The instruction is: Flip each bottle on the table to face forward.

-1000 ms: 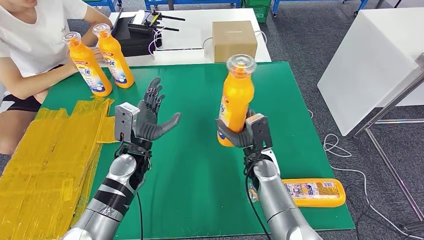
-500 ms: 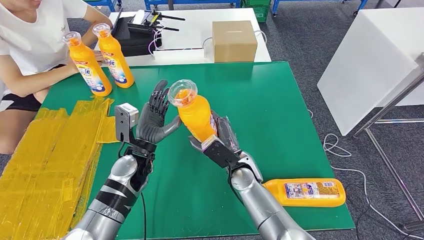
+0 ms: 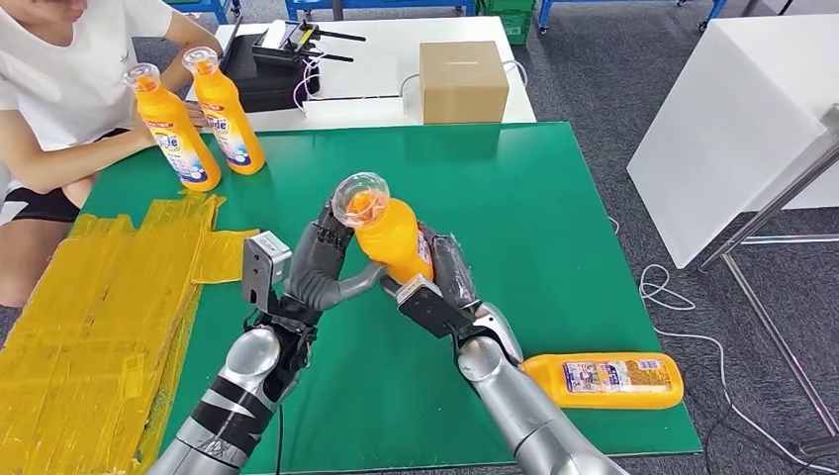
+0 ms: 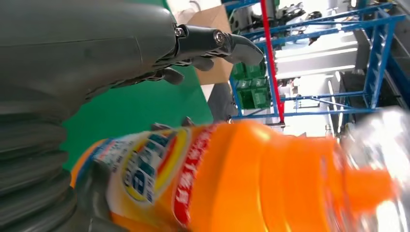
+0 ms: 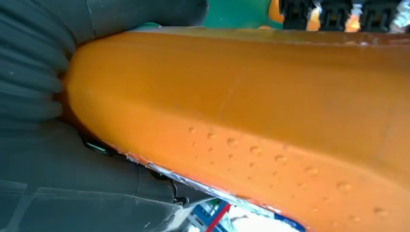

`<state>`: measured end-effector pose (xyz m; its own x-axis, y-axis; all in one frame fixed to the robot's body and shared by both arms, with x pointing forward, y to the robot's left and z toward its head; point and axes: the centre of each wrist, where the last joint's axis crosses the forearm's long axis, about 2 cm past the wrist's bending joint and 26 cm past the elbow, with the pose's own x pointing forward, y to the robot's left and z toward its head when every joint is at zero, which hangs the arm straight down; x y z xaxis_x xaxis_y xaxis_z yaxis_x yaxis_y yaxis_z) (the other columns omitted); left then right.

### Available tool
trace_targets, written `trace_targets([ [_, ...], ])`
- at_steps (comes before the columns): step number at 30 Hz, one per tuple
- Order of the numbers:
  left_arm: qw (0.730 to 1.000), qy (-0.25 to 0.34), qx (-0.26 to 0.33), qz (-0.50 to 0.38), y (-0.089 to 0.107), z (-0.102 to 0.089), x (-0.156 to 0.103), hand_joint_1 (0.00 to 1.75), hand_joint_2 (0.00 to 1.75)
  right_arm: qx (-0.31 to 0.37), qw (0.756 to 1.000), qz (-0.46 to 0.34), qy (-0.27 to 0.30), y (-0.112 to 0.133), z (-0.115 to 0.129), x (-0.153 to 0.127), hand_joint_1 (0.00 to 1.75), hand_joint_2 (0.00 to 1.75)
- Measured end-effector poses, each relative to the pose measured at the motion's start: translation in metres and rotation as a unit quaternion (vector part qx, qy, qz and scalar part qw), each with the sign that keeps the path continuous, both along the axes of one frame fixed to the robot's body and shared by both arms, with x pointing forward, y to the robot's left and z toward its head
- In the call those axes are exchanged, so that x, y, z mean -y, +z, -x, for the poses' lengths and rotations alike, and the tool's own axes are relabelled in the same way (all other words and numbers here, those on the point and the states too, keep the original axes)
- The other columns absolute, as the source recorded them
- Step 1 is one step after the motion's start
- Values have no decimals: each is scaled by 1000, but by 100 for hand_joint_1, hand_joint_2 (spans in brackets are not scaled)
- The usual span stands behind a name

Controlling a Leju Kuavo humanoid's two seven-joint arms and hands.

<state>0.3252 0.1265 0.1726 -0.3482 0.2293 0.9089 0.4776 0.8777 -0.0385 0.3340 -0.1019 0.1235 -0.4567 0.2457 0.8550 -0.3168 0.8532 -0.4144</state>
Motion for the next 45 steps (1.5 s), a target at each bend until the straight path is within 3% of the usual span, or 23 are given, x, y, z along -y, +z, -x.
trace_targets([
  [17,1000,-7,13,-6,3,6,8,0,175,-12,999,-41,-6,-1,5,2,175,175],
  [28,1000,-5,17,-16,3,7,9,0,175,-16,993,-90,-75,5,-1,15,175,175],
  [42,1000,-12,19,-20,3,9,13,0,175,-6,995,-70,-72,5,1,7,175,175],
  [45,999,-16,21,-21,4,9,15,0,175,15,999,-21,-39,5,8,-8,175,175],
])
